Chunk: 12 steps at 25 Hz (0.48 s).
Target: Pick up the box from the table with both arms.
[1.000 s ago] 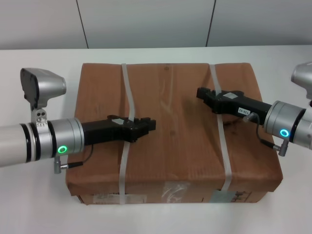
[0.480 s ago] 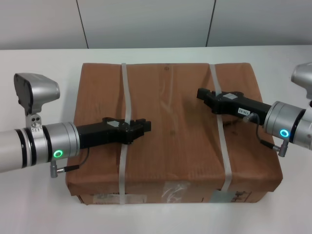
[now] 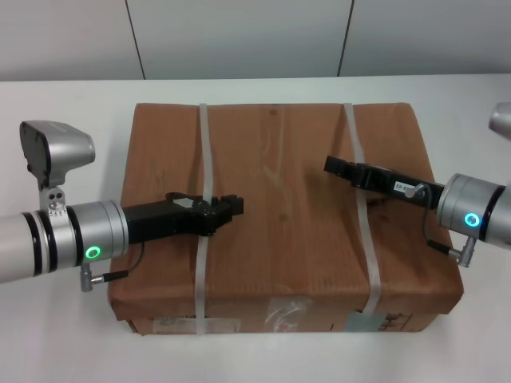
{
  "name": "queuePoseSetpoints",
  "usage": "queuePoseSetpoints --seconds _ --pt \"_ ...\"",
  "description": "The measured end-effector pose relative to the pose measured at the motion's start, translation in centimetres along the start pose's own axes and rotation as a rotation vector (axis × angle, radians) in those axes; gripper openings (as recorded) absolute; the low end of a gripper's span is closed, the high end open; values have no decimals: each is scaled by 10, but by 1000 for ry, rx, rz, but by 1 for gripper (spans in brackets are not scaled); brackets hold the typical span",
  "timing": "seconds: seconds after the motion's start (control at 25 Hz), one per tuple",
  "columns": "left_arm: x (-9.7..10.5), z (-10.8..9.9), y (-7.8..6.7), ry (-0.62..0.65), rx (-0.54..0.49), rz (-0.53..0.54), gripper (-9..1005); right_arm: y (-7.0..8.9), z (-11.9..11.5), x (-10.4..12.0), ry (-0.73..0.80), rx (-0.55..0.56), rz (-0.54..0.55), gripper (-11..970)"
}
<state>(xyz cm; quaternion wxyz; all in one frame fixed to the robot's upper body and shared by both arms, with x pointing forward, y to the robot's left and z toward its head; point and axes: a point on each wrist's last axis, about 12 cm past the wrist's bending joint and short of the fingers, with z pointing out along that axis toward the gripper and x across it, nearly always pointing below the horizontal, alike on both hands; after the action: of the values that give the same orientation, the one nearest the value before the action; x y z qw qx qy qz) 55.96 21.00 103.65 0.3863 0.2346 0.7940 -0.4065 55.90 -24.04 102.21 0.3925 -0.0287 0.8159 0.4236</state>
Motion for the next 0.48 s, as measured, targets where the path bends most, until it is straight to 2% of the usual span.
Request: queuePoseSetpoints --seconds 0.24,0.48 --pt "-1 0 -1 -4 8 4 121 0 -6 0 -33 -19 23 38" --pt "-5 -3 -4 -28 35 25 98 3 -13 -4 -77 -65 1 39"
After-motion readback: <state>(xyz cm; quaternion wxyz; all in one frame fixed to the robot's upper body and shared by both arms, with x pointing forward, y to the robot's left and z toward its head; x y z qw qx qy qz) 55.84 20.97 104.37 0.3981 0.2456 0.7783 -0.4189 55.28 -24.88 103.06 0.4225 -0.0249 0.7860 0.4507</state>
